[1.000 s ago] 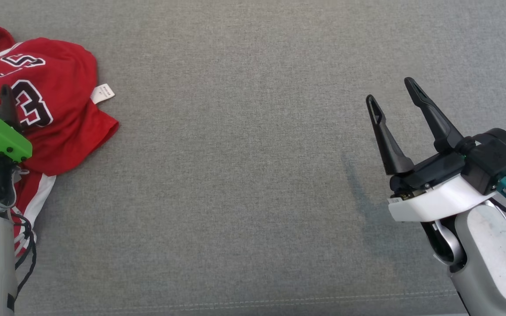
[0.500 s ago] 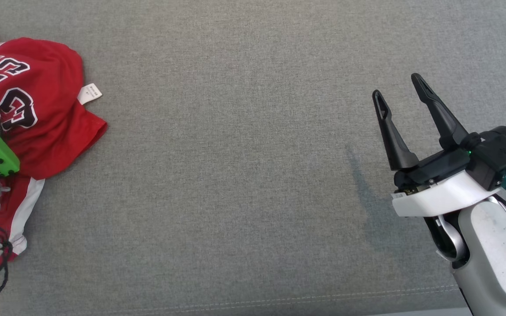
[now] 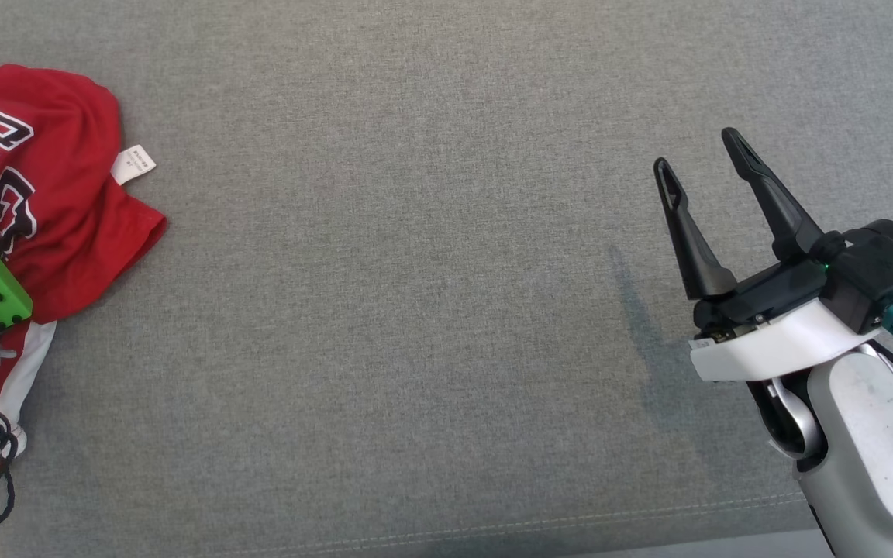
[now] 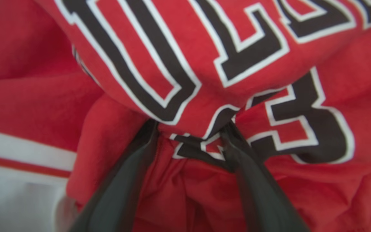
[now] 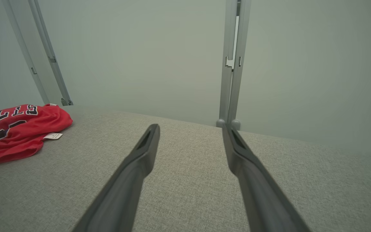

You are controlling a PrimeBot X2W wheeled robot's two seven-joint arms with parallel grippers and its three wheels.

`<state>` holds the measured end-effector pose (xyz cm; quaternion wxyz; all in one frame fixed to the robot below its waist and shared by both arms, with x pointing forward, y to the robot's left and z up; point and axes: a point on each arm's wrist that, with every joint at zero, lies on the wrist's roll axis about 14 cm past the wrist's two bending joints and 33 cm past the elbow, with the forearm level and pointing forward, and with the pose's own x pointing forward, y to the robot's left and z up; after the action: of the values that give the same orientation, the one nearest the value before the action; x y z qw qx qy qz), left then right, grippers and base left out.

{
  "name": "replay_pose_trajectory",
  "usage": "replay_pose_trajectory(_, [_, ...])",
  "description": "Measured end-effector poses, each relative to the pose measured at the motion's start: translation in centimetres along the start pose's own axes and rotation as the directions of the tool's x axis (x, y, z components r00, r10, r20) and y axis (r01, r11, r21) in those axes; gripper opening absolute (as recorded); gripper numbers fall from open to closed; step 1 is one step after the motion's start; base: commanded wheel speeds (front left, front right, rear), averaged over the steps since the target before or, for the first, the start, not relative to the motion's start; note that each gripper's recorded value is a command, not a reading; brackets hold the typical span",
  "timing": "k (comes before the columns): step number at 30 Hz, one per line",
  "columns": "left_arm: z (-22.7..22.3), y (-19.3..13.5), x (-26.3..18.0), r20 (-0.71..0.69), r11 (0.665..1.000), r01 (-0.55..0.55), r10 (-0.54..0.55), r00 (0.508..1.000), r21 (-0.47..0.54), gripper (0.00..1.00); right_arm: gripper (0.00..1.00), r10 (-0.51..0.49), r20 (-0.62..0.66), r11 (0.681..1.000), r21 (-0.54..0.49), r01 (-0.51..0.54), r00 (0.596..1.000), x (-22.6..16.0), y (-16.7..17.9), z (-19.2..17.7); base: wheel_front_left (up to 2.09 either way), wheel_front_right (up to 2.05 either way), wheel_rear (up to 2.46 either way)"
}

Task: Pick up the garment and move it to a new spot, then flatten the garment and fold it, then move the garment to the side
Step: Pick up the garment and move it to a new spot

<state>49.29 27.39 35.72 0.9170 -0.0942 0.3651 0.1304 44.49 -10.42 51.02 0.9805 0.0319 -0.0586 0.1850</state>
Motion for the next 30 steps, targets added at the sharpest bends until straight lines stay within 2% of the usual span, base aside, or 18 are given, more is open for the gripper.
replay_pose_trajectory(8, [2.9,-1.2,-0.6,0.12,0.998,0.02,-0.027,0.992,0.061,0.0,1.0,-0.003,0.002,1.0,-0.006,0.003,1.0,-0.1,0.0,0.2,0.0,0.0,0.0])
replay_pose_trajectory(12, [5.8,-3.3,-1.7,0.237,0.987,0.062,-0.097,0.967,0.149,0.0,1.0,0.002,0.017,1.0,-0.002,-0.002,1.0,0.0,0.4,0.8,0.0,0.0,0.0])
replay_pose_trajectory(17, [9.7,-6.3,-4.1,0.379,0.97,0.125,-0.198,0.904,0.209,0.0,1.0,0.009,0.037,1.0,-0.001,-0.009,0.999,-0.1,0.9,1.7,0.0,0.0,0.0])
replay_pose_trajectory(22, [11.8,-8.7,-6.2,0.45,0.951,0.174,-0.276,0.849,0.254,0.0,1.0,0.012,0.061,1.0,0.006,-0.012,0.998,-0.1,1.5,2.7,0.0,0.0,0.0])
replay_pose_trajectory(26, [14.0,-11.5,-8.9,0.508,0.924,0.236,-0.366,0.78,0.302,0.0,1.0,0.011,0.094,1.0,0.016,-0.013,0.995,-0.3,2.1,4.0,0.0,0.0,0.0])
replay_pose_trajectory(30, [15.9,-15.2,-12.2,0.551,0.876,0.3,-0.473,0.687,0.377,0.0,1.0,-0.01,0.124,1.0,0.023,0.007,0.992,-0.8,2.0,5.3,0.0,0.0,0.0])
